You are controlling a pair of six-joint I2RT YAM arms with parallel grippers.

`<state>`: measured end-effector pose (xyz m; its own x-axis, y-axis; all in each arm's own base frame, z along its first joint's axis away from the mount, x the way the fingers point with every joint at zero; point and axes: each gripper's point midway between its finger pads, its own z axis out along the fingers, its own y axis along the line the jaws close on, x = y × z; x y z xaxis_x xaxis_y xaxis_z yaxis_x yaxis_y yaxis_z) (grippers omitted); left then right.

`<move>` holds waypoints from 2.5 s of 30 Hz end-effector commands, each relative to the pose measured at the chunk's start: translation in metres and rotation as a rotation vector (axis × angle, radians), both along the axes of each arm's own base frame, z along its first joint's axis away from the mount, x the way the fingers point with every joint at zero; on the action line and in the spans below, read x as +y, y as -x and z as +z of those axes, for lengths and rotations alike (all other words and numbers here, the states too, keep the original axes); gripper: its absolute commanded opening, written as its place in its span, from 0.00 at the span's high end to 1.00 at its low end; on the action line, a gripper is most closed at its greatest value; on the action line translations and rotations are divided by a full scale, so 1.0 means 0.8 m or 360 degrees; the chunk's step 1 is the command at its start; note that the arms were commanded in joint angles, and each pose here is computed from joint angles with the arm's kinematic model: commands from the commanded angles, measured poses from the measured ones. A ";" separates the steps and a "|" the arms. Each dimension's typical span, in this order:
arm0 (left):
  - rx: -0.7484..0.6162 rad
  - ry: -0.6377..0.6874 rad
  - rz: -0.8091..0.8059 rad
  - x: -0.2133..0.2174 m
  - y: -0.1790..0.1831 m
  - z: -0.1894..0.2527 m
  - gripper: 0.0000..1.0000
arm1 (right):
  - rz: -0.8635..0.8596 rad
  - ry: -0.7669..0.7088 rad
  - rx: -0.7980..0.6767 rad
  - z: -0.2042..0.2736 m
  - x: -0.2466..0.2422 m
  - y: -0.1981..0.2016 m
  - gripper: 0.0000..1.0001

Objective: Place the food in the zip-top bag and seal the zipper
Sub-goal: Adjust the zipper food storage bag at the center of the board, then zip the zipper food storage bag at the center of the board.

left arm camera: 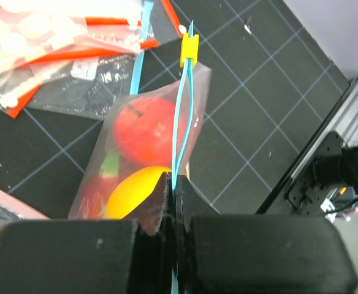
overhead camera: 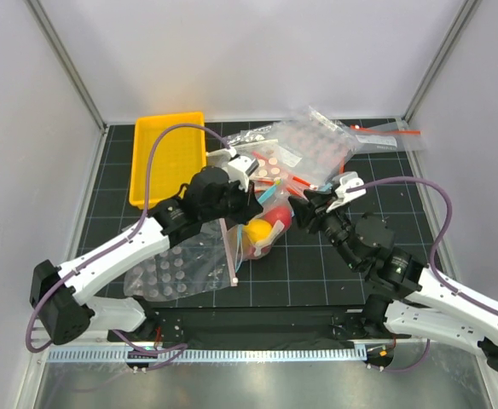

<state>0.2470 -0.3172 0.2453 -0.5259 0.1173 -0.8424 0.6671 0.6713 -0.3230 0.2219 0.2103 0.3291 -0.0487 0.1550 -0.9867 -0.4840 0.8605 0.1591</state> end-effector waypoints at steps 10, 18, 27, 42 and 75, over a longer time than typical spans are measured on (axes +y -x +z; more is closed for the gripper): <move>-0.0371 0.0186 -0.0161 0.014 0.029 0.016 1.00 | 0.0293 0.0107 -0.0145 -0.026 0.046 0.006 0.30; -0.0619 0.0158 -0.0330 0.022 0.046 0.019 1.00 | 0.0418 0.0086 -0.0281 -0.031 0.044 0.019 0.26; -0.0747 0.0092 -0.0338 0.042 0.051 0.011 1.00 | 0.0542 0.0019 -0.0317 -0.044 0.051 0.014 0.25; -0.0761 0.0118 -0.0460 0.034 0.065 0.014 1.00 | 0.0809 -0.0046 -0.0295 -0.048 0.066 0.005 0.37; -0.1056 0.0307 -0.0641 0.010 0.077 0.088 0.42 | 0.1125 0.0107 -0.0230 -0.047 0.100 0.059 0.99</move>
